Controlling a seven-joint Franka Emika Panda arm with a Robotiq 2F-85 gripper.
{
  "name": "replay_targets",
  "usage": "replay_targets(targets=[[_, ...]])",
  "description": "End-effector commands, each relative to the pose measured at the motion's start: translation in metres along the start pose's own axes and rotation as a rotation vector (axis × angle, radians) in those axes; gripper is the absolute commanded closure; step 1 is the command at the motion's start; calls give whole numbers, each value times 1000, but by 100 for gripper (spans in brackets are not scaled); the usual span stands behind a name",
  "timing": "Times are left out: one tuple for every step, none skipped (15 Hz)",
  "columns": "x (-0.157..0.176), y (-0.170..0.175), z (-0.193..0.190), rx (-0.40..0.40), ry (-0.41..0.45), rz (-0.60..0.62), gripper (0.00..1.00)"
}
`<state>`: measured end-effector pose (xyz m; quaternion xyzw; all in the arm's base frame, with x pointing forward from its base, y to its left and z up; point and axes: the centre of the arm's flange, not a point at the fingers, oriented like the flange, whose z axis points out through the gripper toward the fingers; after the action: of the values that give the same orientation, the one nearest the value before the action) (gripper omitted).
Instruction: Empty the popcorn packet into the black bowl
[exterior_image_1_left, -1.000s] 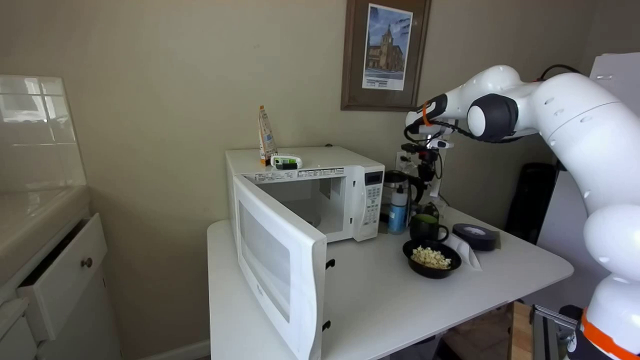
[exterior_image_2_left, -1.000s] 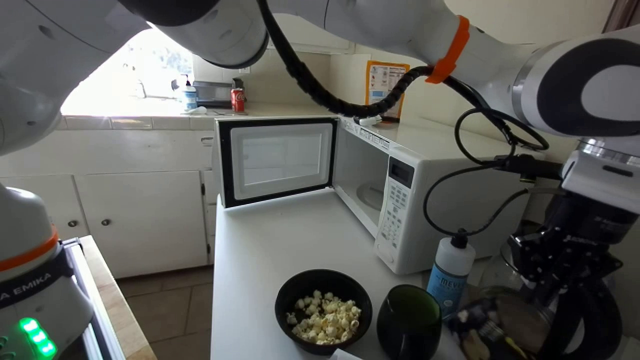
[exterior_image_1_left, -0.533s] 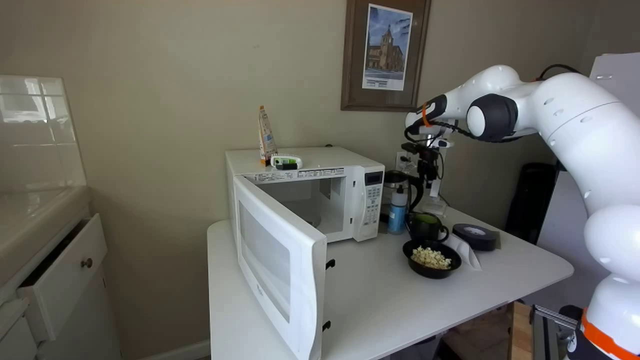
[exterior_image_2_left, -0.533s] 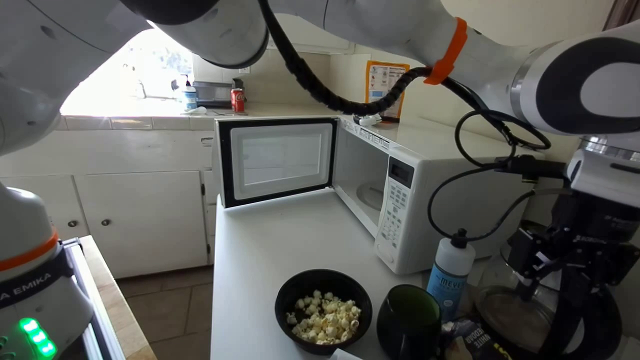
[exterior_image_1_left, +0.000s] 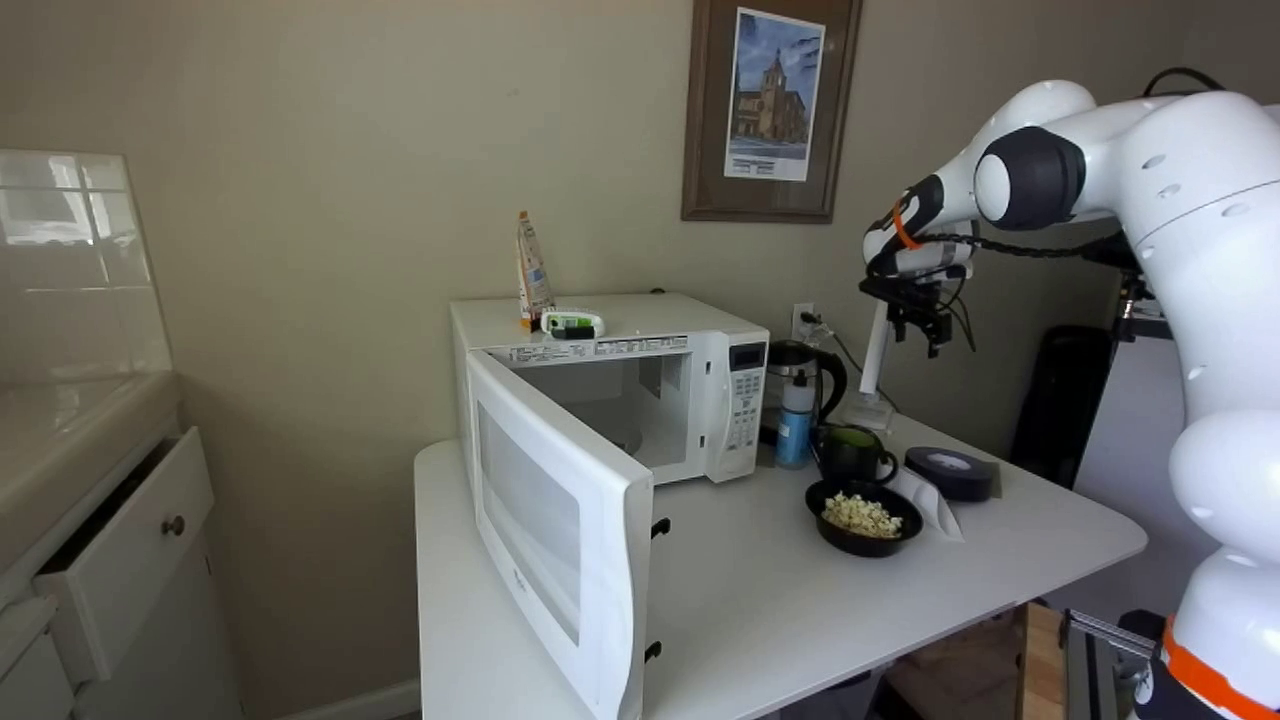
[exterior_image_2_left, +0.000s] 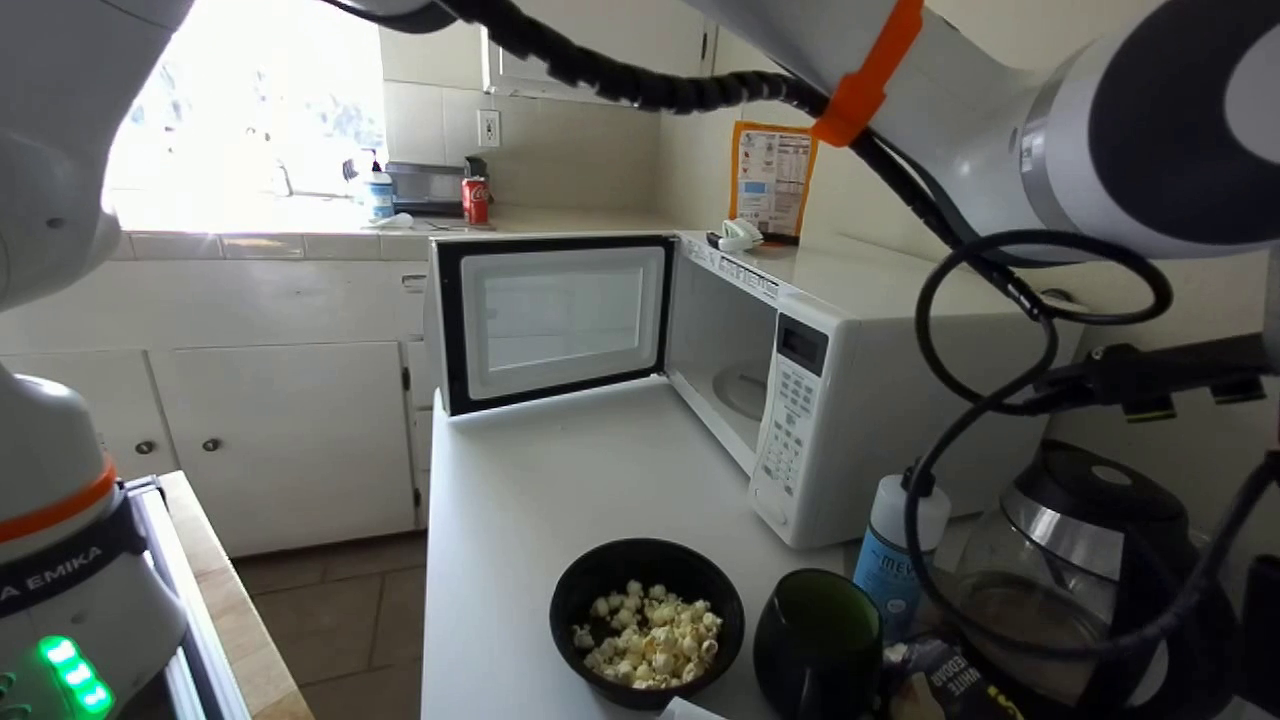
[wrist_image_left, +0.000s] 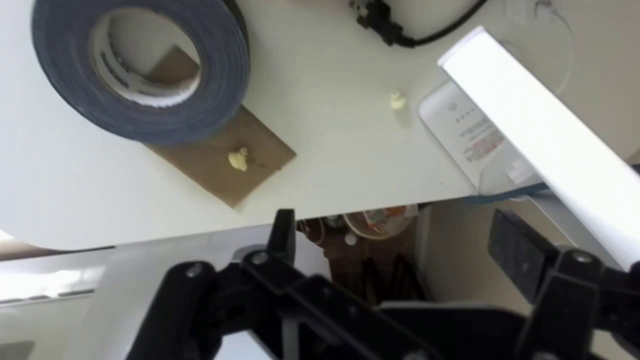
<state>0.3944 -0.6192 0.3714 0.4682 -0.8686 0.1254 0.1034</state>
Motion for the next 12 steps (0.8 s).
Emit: replay_targets(targets=[[-18,76,-13,129,46,-160,0],[-24,79,-17,157,55,-212,0],[-29,83,-20,182,62,-266,0],[-35,87,-25,203,60,-318,0],[-42,92,-29,218,55,-372,0],[-52,97,-34,234,43,-425,0],[-62,102,-40,245,32,-479,0],[-34,50,-21,215,61,-395,0],[-43,56,-26,225,52,-431,0],[-50,61,-30,229,42,-450,0],[-53,65,-33,233,35,-459,0],[-54,68,-35,234,32,-466,0]])
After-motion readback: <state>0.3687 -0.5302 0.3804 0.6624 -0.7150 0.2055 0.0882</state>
